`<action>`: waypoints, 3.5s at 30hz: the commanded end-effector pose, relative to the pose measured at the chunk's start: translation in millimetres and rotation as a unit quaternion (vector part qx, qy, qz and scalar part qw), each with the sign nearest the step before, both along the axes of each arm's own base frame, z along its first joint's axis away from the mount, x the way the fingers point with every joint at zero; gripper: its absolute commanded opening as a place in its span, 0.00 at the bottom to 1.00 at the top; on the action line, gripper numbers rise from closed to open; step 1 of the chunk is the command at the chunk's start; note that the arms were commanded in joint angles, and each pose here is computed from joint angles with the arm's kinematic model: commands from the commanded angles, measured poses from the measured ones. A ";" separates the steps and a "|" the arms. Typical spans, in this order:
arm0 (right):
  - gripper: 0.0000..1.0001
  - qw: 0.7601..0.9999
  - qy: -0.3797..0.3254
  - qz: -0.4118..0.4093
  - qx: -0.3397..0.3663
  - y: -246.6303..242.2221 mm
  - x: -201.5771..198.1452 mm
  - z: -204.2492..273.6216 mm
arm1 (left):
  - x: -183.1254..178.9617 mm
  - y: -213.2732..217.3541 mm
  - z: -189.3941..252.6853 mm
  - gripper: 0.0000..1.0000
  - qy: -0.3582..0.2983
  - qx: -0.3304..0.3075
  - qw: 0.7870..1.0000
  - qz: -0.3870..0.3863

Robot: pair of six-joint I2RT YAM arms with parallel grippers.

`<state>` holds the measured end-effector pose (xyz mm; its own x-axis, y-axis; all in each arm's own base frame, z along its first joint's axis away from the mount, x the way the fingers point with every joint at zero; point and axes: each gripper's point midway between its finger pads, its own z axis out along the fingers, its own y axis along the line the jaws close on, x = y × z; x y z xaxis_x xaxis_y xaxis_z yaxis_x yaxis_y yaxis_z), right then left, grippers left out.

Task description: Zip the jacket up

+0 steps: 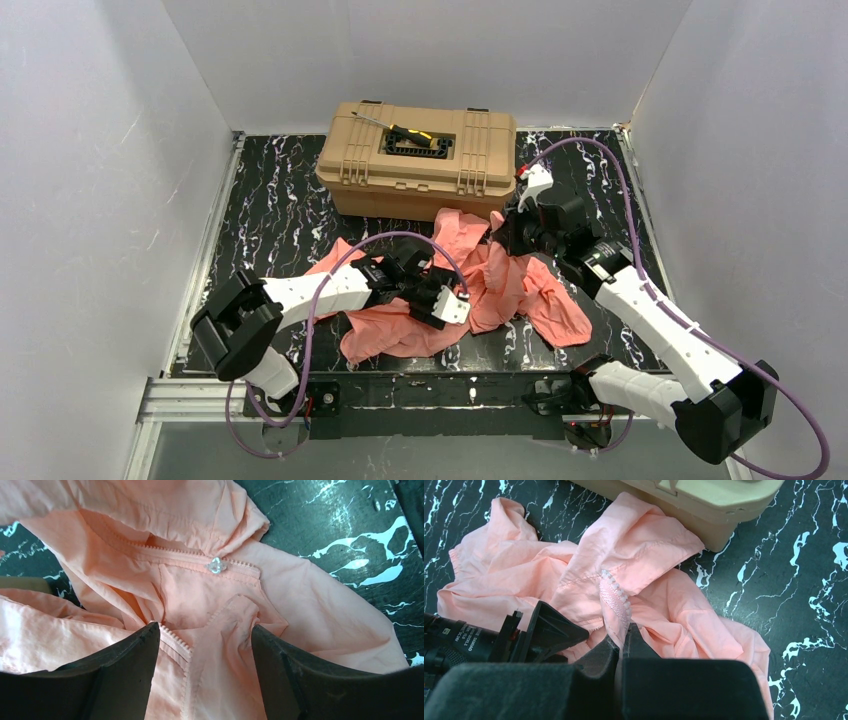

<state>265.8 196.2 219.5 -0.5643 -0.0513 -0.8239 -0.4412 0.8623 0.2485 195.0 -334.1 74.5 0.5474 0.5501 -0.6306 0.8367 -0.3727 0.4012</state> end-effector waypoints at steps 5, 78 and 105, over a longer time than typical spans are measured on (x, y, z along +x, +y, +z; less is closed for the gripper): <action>0.01 0.999 -0.017 0.008 0.044 2.2 0.5 13.8 | -14.4 12.8 -26.1 0.65 0.039 0.032 0.999 0.006; 0.01 0.982 -0.012 0.150 0.115 33.9 -31.6 49.5 | 23.0 10.7 155.6 0.00 -0.436 -0.175 0.873 -0.130; 0.01 0.811 0.065 0.502 0.292 96.2 -153.8 154.0 | -75.0 80.4 302.8 0.00 -0.645 -0.277 0.679 -0.216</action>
